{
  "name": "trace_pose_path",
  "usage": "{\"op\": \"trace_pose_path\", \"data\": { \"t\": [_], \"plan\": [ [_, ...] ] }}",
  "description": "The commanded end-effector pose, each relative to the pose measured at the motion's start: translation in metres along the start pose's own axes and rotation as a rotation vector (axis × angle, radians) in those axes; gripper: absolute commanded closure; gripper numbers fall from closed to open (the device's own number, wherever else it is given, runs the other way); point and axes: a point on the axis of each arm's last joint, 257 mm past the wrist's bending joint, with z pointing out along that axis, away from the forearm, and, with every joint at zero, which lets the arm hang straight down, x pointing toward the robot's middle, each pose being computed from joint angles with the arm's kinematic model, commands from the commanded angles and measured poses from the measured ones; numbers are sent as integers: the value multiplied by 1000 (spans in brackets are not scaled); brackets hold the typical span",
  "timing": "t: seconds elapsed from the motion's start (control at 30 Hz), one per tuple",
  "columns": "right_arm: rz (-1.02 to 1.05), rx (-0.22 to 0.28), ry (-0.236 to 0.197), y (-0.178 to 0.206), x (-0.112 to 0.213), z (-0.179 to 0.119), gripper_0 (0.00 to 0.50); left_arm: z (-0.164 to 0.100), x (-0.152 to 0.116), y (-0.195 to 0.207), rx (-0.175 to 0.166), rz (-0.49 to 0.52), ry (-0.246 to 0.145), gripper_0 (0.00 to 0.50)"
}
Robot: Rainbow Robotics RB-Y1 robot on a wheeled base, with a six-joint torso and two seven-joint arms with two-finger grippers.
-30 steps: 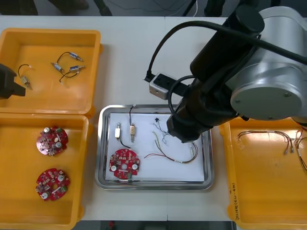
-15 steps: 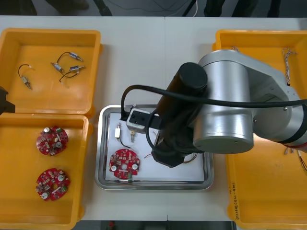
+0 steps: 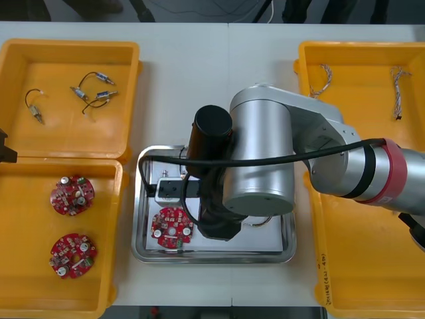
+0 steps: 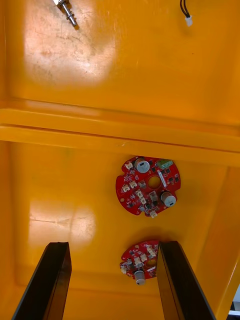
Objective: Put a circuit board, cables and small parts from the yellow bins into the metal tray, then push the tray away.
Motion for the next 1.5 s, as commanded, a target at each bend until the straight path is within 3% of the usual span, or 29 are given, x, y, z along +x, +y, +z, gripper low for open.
{"op": "trace_pose_path", "data": {
  "t": [0.03, 0.3, 1.1, 1.5],
  "plan": [
    [-145, 12, 0, 11, -13, 3, 0, -16, -5, 14, -50, 102, -32, 0],
    [-209, 31, 65, 27, 5, 30, 0, -16, -5, 14, -49, 104, -31, 0],
    [-124, -18, 67, 79, 17, 72, 0, -16, -5, 14, -49, 104, -31, 0],
    [-120, 42, 82, 82, 22, 85, 0, -16, -5, 14, -49, 104, -31, 0]
  ]
}}
